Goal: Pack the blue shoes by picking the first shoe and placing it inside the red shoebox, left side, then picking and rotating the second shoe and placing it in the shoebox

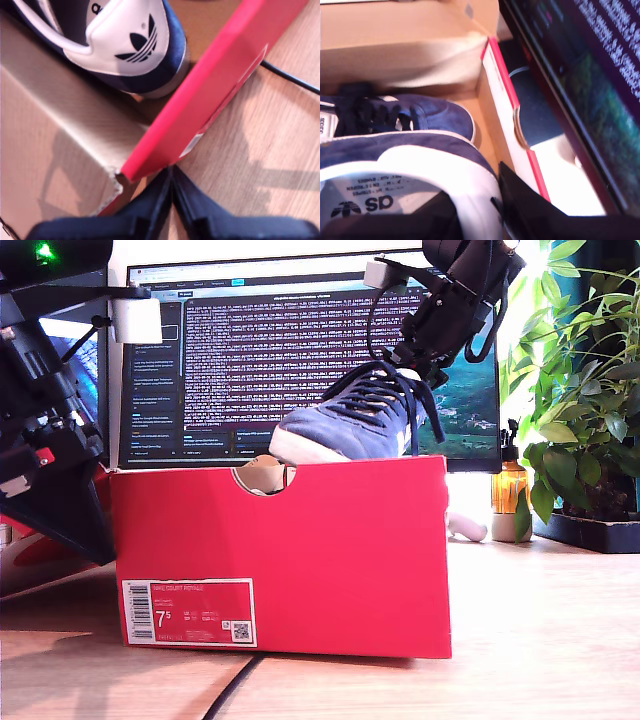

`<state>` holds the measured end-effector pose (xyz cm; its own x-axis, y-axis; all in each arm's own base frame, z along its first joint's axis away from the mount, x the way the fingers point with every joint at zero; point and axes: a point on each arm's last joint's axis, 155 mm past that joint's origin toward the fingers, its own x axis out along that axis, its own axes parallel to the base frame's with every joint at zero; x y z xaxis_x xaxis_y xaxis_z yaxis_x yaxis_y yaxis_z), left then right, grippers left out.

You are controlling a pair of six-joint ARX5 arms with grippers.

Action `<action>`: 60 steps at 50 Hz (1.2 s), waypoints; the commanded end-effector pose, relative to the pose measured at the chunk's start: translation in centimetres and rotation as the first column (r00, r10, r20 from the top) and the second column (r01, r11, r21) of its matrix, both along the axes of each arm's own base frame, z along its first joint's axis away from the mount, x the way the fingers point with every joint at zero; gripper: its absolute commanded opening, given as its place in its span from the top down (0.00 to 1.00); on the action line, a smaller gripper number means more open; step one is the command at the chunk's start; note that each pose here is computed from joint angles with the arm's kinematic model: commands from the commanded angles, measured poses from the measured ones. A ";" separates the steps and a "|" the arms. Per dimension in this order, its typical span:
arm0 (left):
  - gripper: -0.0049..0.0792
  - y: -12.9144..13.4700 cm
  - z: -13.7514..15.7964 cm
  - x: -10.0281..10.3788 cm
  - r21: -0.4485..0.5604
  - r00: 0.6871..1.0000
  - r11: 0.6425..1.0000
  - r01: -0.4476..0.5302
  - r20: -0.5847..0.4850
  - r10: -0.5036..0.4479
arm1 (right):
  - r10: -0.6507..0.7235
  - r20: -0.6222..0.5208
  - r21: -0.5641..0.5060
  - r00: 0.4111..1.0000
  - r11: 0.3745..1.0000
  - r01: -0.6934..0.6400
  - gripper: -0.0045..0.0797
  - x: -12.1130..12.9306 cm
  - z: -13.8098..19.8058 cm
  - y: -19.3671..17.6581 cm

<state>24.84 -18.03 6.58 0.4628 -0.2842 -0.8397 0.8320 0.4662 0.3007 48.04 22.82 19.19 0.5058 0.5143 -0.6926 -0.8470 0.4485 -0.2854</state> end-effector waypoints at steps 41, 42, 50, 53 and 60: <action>0.96 -0.2 -0.1 0.1 0.005 1.000 1.000 0.009 -0.002 -0.009 | 0.034 -0.073 -0.103 0.997 0.994 -0.042 0.96 -0.3 -4.4 -0.4; 0.96 -0.2 -0.1 0.1 0.005 1.000 1.000 0.009 -0.002 -0.009 | 0.034 -0.072 -0.108 0.997 0.993 -0.042 0.96 -0.2 -4.6 -0.4; 0.96 -0.1 -0.2 0.0 0.009 1.000 1.000 0.009 -0.007 -0.009 | 0.036 -0.077 -0.119 0.996 0.992 -0.045 0.96 0.4 -5.9 -0.3; 0.96 -0.1 -0.2 0.0 0.011 1.000 1.000 0.009 -0.010 -0.009 | 0.052 -0.076 -0.132 0.996 0.989 -0.061 0.96 0.5 -6.5 -0.3; 0.96 0.0 -0.3 -0.1 0.014 1.000 1.000 0.009 -0.013 -0.009 | 0.060 -0.058 -0.149 0.996 0.987 -0.068 0.96 1.1 -7.1 -0.4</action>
